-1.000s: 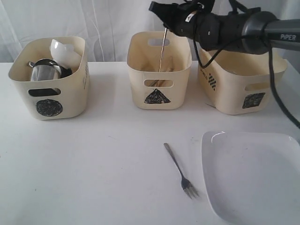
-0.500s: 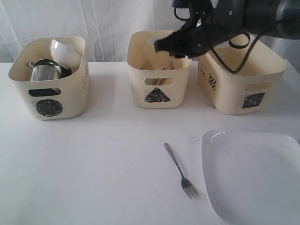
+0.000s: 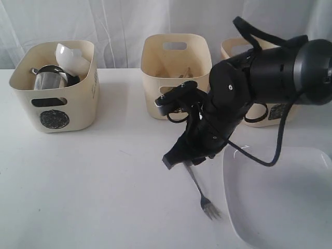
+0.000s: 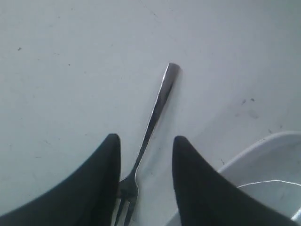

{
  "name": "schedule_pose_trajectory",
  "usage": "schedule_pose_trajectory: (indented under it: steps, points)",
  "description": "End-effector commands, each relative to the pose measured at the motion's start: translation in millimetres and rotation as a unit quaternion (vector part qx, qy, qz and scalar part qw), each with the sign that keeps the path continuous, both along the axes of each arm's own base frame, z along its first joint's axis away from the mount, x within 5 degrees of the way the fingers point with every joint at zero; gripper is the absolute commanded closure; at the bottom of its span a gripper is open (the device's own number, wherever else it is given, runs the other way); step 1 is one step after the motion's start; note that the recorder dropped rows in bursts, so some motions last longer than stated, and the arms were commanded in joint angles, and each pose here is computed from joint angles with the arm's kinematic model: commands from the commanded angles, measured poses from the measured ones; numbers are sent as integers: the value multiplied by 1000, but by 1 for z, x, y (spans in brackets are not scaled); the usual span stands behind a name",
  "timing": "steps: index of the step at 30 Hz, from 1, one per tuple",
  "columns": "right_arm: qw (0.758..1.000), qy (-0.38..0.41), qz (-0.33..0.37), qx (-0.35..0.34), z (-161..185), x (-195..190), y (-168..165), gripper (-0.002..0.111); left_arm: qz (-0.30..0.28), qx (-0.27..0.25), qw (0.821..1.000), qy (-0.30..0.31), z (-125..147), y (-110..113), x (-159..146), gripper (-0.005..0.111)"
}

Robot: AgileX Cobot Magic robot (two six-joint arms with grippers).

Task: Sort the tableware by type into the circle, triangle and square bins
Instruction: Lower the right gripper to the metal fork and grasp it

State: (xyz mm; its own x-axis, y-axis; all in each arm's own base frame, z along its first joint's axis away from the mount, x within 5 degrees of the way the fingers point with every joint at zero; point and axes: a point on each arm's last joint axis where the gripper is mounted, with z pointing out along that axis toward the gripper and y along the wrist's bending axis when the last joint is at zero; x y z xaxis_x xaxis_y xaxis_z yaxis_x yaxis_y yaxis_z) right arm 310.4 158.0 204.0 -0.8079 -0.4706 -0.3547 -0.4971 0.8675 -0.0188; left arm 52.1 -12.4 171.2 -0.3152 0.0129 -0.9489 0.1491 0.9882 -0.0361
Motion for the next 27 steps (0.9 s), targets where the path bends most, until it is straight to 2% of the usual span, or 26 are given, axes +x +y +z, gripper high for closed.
schedule_pose_trajectory:
  steps: [1,17,27]
  points:
    - [1000,5,-7,-18,-8,-7,-4,73,1,-3,1000,-2,-1,0,0,92]
    - [1000,7,-4,-17,-38,-19,-9,73,1,-3,1000,-2,-1,0,0,92]
    - [997,61,16,-46,-78,-17,-7,73,1,-3,1000,-2,-1,0,0,92]
